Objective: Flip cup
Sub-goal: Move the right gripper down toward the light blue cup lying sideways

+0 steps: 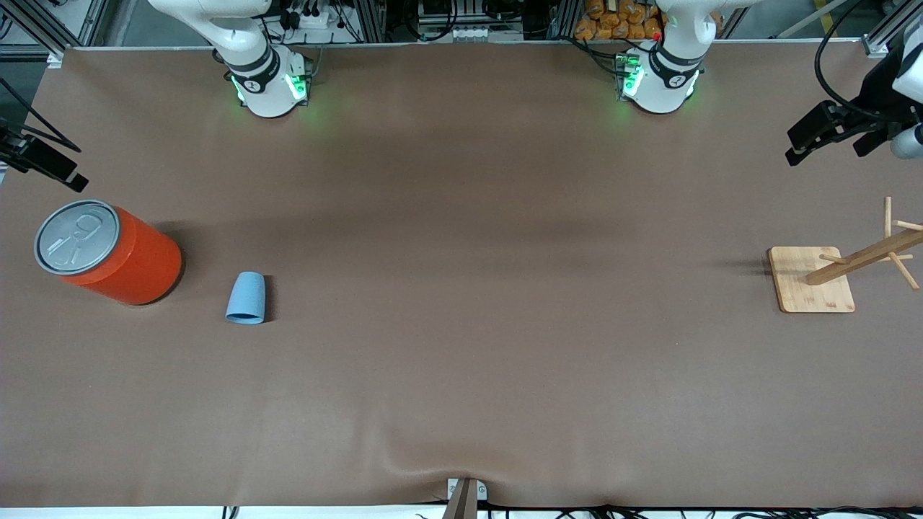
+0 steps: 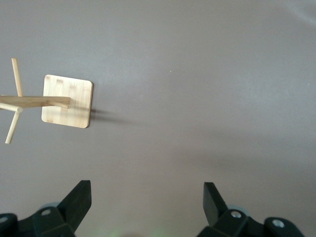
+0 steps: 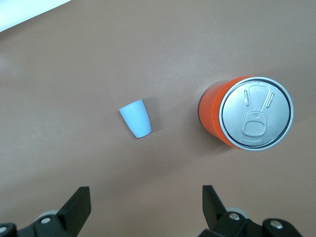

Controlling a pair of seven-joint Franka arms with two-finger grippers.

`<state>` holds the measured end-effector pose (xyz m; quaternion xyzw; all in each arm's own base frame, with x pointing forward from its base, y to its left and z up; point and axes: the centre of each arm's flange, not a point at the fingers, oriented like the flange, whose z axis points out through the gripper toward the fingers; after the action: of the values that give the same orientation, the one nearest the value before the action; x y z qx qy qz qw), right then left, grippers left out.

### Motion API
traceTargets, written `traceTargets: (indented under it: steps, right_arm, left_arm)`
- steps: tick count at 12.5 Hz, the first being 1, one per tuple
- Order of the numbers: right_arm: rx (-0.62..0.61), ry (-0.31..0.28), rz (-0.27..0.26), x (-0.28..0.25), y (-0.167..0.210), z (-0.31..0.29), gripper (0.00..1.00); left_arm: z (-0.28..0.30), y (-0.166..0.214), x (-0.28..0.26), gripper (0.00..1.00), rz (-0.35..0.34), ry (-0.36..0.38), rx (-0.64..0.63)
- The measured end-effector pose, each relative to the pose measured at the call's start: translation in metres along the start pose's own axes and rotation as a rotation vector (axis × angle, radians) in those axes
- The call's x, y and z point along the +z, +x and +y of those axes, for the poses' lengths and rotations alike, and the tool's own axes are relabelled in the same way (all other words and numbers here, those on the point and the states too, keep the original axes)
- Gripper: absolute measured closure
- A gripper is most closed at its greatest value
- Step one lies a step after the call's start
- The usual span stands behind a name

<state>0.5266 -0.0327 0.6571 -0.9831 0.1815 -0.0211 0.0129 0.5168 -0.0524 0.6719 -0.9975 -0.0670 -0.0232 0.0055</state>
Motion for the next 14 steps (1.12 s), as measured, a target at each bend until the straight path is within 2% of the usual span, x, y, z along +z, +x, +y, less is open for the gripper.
traceTargets:
  steps: [5, 11, 12, 14]
  right_arm:
    - [-0.001, 0.001, 0.003, 0.000, 0.000, 0.000, 0.00]
    - [-0.002, 0.000, -0.002, 0.002, 0.001, -0.001, 0.00]
    - [-0.007, -0.004, -0.012, 0.006, 0.002, -0.004, 0.00]
    - [-0.030, -0.022, -0.068, 0.036, 0.012, -0.015, 0.00]
  left_arm:
    - [-0.001, 0.005, 0.002, 0.00, -0.005, -0.002, 0.000]
    - [-0.002, 0.001, 0.010, 0.00, -0.060, 0.010, 0.001]
    - [-0.002, 0.001, 0.012, 0.00, -0.063, 0.010, 0.001]
    - [-0.002, 0.001, 0.013, 0.00, -0.065, 0.011, 0.001]
